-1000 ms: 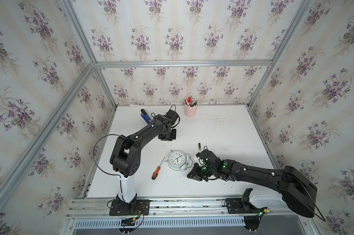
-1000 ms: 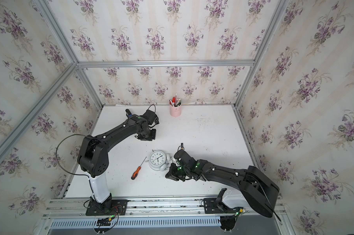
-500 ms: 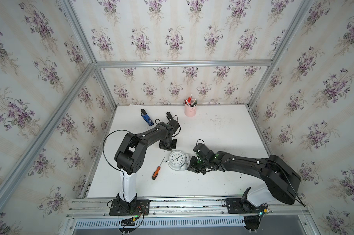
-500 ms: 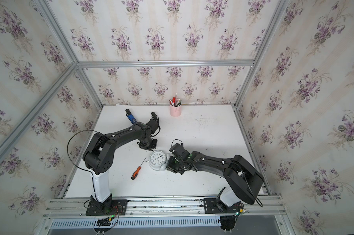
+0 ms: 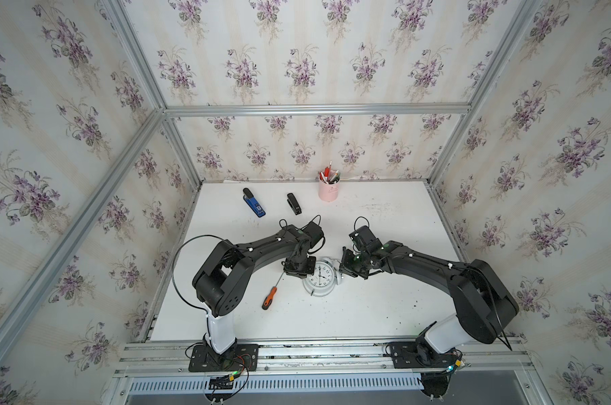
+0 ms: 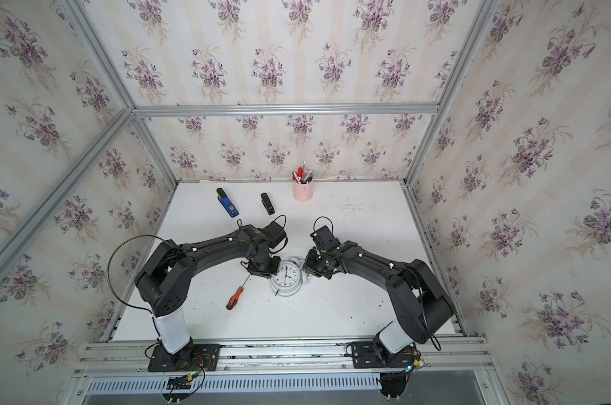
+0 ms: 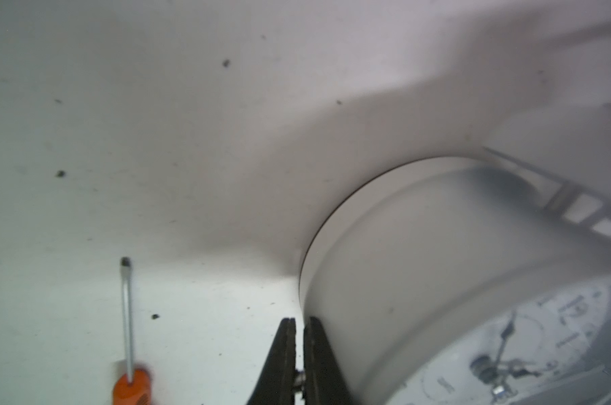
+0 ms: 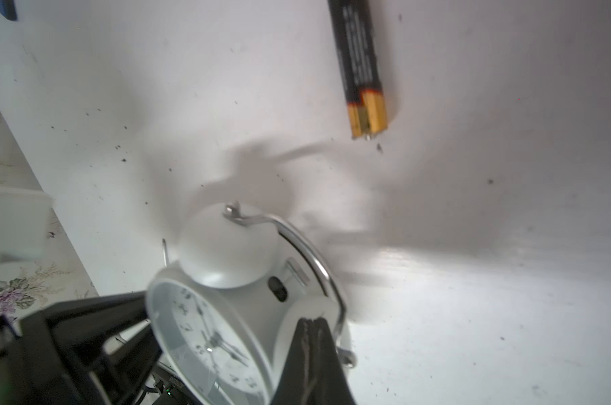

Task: Remove the battery from the alarm
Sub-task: Adjust the alarm at the center of the board.

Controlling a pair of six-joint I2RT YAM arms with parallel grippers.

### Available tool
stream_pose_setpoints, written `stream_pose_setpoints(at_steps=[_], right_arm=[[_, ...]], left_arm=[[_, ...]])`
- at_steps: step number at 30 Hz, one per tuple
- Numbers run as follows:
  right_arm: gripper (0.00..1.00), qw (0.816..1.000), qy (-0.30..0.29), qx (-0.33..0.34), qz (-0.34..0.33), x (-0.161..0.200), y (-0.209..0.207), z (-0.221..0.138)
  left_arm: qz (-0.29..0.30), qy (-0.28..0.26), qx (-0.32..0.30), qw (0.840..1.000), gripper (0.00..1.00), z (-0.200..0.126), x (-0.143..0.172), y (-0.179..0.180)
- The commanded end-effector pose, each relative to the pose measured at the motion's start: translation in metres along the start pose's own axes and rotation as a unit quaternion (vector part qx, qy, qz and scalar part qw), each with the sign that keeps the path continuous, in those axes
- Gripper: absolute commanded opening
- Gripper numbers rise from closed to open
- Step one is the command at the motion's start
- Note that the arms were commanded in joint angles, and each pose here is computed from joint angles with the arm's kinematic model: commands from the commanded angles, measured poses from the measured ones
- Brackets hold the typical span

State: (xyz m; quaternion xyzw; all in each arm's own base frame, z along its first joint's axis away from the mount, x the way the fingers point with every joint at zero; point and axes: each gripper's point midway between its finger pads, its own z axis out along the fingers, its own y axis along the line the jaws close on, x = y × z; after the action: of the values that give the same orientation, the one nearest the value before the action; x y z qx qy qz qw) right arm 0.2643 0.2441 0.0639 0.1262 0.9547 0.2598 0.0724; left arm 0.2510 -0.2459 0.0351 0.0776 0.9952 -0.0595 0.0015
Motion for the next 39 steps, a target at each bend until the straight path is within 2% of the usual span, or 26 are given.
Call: stream_pose_setpoints(at_steps=[1, 6, 10, 15, 20, 26, 29, 33, 39], right_arm=[[0.0, 0.999, -0.016, 0.011, -0.038, -0.018, 0.0, -0.01], [0.0, 0.998, -0.036, 0.006, -0.048, -0.052, 0.001, -0.025], [0.03, 0.997, -0.048, 0.012, -0.05, -0.054, -0.002, -0.049], [0.05, 0.999, -0.011, 0.042, -0.025, -0.01, -0.04, -0.059], [0.05, 0.999, 0.014, 0.037, 0.024, 0.035, -0.078, -0.042], [0.04, 0.999, 0.038, 0.009, 0.012, 0.067, -0.061, -0.027], [0.03, 0.999, 0.042, 0.021, 0.007, 0.072, -0.059, -0.022], [0.02, 0.999, 0.024, 0.047, 0.001, 0.06, -0.061, -0.018], [0.01, 0.995, 0.018, 0.092, -0.042, 0.038, -0.055, -0.005]], left_arm=[[-0.021, 0.013, 0.024, 0.999, 0.11, 0.005, 0.011, -0.016], [-0.02, 0.021, 0.072, 0.997, 0.12, 0.009, 0.029, -0.048], [-0.032, 0.02, 0.077, 0.996, 0.15, 0.003, 0.037, -0.058], [-0.025, -0.003, 0.056, 0.998, 0.22, -0.02, 0.038, -0.041], [-0.012, -0.003, 0.07, 0.997, 0.24, -0.036, 0.045, -0.034], [-0.012, 0.003, 0.079, 0.997, 0.19, -0.027, 0.041, -0.037], [-0.012, -0.006, 0.08, 0.997, 0.19, -0.032, 0.037, -0.037], [-0.039, -0.043, 0.08, 0.995, 0.22, -0.056, 0.024, -0.013], [-0.081, -0.13, 0.086, 0.984, 0.31, -0.117, 0.008, 0.044]])
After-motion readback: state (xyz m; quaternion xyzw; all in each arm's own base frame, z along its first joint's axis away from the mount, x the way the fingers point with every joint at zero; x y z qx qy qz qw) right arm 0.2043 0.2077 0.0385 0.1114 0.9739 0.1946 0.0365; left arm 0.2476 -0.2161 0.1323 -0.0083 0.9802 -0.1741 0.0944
